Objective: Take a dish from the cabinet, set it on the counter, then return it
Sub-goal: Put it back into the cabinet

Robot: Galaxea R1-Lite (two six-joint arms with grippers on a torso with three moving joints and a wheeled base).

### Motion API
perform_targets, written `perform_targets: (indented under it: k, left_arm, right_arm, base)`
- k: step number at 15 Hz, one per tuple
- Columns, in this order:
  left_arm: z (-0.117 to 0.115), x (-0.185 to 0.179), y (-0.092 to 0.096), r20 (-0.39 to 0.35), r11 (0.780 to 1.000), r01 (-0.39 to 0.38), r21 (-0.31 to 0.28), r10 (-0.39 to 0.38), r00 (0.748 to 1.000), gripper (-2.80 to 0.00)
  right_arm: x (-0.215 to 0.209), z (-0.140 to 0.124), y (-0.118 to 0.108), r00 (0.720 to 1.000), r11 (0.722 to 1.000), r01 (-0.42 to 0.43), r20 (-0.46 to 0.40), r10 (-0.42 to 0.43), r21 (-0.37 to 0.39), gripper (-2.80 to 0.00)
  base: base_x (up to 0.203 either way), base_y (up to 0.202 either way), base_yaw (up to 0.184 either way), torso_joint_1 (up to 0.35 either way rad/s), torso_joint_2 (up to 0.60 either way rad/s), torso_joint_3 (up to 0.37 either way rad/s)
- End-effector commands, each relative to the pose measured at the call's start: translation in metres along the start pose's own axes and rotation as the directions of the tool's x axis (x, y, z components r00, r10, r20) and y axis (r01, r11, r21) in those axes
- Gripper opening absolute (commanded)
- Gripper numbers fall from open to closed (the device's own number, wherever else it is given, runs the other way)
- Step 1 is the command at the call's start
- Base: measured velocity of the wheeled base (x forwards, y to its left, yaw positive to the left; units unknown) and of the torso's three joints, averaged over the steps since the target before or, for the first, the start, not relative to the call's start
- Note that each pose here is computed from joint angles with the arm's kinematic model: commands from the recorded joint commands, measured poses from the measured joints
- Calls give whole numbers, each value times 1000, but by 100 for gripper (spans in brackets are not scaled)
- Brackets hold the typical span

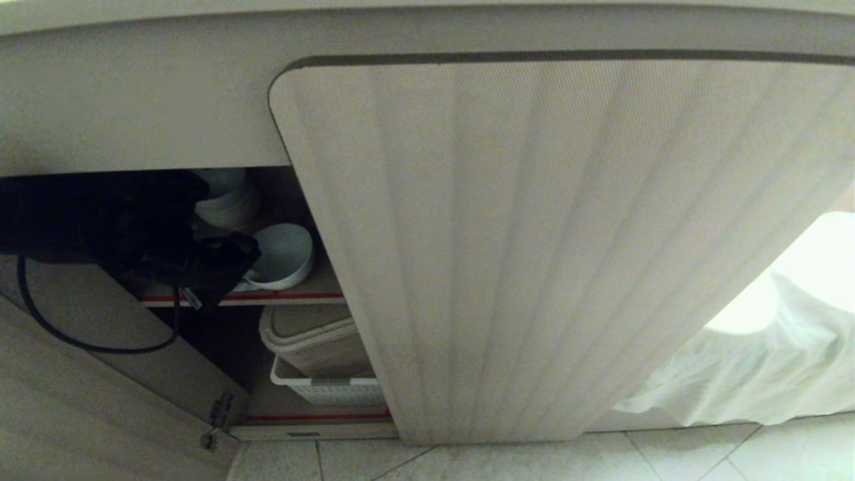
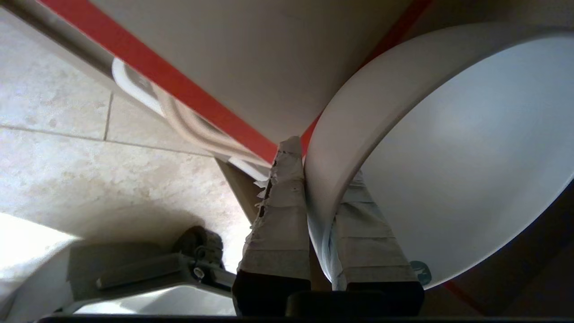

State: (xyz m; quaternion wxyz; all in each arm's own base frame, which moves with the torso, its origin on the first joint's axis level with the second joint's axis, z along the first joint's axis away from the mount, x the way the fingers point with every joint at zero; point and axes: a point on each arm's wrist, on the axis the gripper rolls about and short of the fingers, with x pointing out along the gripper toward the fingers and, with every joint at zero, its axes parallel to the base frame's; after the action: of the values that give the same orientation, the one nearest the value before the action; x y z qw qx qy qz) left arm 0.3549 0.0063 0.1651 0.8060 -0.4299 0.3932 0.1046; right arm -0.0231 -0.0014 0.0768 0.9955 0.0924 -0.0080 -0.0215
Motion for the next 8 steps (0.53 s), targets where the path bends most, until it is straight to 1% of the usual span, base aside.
perform_targets:
  k: [1, 3, 8]
  left_arm:
    - [2, 2, -3, -8, 1000, -7, -6, 7, 1000, -280]
    - [4, 2, -5, -9, 1000, -7, -5, 7, 1000, -280]
    - [4, 5, -4, -21, 1000, -20, -8, 20, 1000, -280]
  right_arm:
    - [0, 0, 0, 1000, 1000, 0, -1, 0, 1, -280]
    - [0, 0, 0, 1000, 1000, 0, -1, 0, 1, -280]
    - [0, 0, 0, 1000, 1000, 0, -1, 0, 1, -280]
  base:
    - [0, 0, 0, 0, 0, 0]
    - [0, 0, 0, 0, 0, 0]
    - [0, 0, 0, 0, 0, 0]
